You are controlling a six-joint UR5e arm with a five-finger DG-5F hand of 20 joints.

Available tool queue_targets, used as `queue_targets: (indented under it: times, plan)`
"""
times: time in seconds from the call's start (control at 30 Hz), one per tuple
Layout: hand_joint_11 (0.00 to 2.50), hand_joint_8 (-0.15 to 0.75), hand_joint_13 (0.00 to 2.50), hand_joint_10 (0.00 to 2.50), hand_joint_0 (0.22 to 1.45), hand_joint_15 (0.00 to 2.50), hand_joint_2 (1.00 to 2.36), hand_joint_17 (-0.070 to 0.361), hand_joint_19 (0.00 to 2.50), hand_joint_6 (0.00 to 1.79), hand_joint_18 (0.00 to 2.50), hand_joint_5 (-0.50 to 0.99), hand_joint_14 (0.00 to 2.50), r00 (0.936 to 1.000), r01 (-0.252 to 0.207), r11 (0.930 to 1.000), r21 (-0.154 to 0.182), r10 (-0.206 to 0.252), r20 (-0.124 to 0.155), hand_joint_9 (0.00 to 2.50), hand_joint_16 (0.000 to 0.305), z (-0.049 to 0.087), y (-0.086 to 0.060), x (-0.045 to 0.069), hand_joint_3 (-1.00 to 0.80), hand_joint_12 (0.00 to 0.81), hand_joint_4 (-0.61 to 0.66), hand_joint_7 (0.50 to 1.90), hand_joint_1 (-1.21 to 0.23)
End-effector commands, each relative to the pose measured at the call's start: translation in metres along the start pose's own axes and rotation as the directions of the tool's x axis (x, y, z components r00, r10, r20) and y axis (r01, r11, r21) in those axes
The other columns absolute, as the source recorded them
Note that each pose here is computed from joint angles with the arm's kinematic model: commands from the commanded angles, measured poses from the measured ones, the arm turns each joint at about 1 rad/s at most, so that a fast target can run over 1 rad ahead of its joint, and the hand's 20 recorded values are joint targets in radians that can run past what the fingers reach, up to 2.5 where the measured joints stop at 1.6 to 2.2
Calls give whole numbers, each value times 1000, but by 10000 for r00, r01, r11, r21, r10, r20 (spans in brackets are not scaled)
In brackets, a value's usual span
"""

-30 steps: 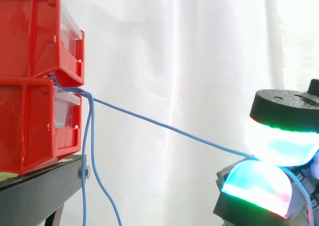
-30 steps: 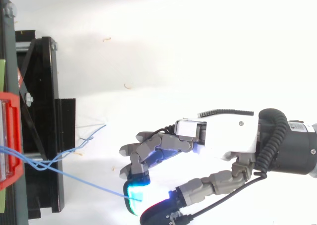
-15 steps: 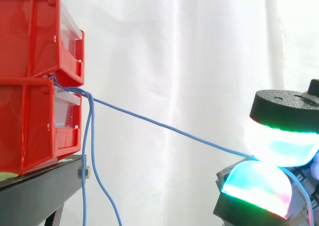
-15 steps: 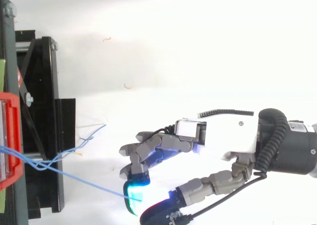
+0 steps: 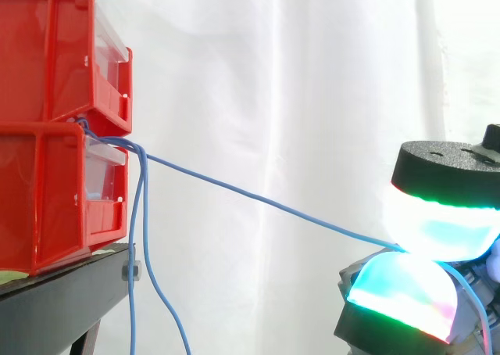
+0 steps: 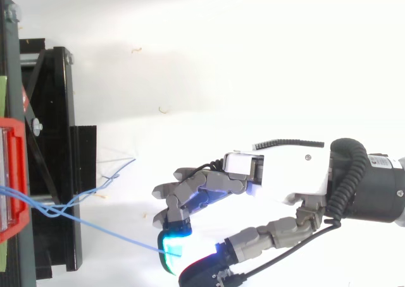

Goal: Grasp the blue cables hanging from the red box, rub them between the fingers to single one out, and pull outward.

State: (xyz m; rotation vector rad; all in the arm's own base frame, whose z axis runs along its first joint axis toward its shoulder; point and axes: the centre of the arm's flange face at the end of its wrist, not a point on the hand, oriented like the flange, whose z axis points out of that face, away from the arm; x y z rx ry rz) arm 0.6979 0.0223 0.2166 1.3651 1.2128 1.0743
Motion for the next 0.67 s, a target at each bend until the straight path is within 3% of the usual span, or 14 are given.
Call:
queue_targets:
  times: [0.0,0.63]
  plan:
    - [74,366,237,0,657,0,1036,119,25,886,0,-207,0,10000,3,10000,6,-3,-4,518,53,0,0,0,-148,416,32,1161,-692]
    - [67,365,231,2,658,0,1036,118,6,886,0,-207,0,10000,3,10000,6,-3,-4,518,52,0,0,0,-148,413,26,1155,-692]
